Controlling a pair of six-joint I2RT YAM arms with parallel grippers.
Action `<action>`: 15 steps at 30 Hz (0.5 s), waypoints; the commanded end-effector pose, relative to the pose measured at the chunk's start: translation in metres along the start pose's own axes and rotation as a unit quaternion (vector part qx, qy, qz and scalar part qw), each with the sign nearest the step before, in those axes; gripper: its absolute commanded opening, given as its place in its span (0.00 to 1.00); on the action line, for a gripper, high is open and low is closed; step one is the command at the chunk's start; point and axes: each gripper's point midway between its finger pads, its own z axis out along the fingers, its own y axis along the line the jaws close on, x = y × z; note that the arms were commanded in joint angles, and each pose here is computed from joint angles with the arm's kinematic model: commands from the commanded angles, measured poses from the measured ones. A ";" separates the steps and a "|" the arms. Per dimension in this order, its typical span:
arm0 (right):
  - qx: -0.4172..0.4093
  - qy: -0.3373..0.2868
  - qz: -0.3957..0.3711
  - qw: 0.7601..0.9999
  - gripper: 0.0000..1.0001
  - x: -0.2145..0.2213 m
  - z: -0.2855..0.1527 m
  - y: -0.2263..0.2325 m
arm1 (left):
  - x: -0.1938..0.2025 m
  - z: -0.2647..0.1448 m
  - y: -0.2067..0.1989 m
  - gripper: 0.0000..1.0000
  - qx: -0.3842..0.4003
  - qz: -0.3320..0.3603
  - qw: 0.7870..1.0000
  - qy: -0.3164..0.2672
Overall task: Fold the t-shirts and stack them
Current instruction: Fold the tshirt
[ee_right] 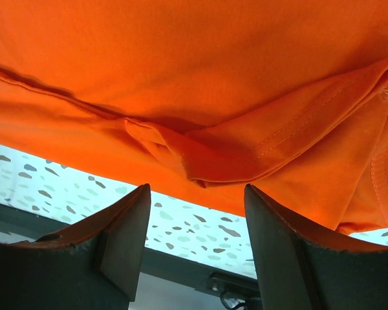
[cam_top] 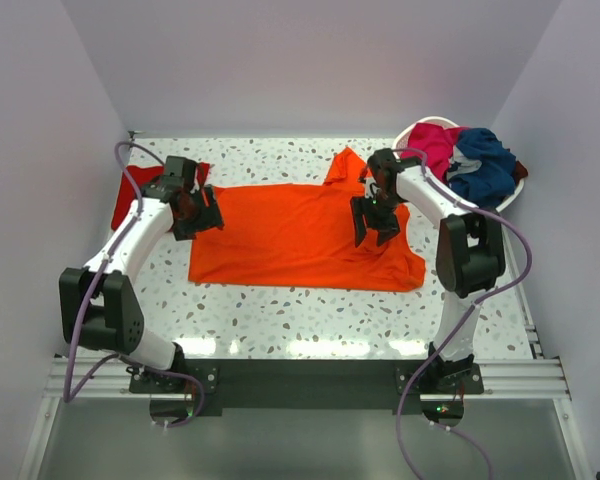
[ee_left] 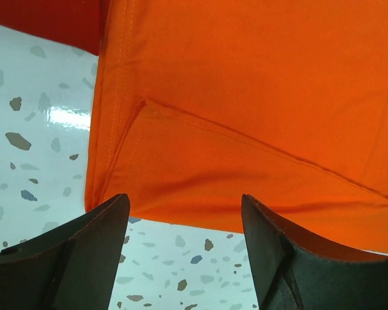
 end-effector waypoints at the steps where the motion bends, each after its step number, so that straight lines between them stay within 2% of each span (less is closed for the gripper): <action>1: -0.006 -0.023 -0.023 0.999 0.64 0.000 -0.021 0.006 | -0.002 0.011 -0.006 0.75 0.009 -0.010 1.000 0.001; 9: -0.004 -0.021 -0.023 1.000 0.64 0.001 -0.021 0.006 | -0.017 0.036 0.007 0.74 -0.041 0.009 0.999 -0.010; 15: -0.008 -0.016 -0.014 1.000 0.65 0.005 -0.015 0.006 | -0.031 0.057 0.005 0.68 -0.052 0.018 0.998 -0.012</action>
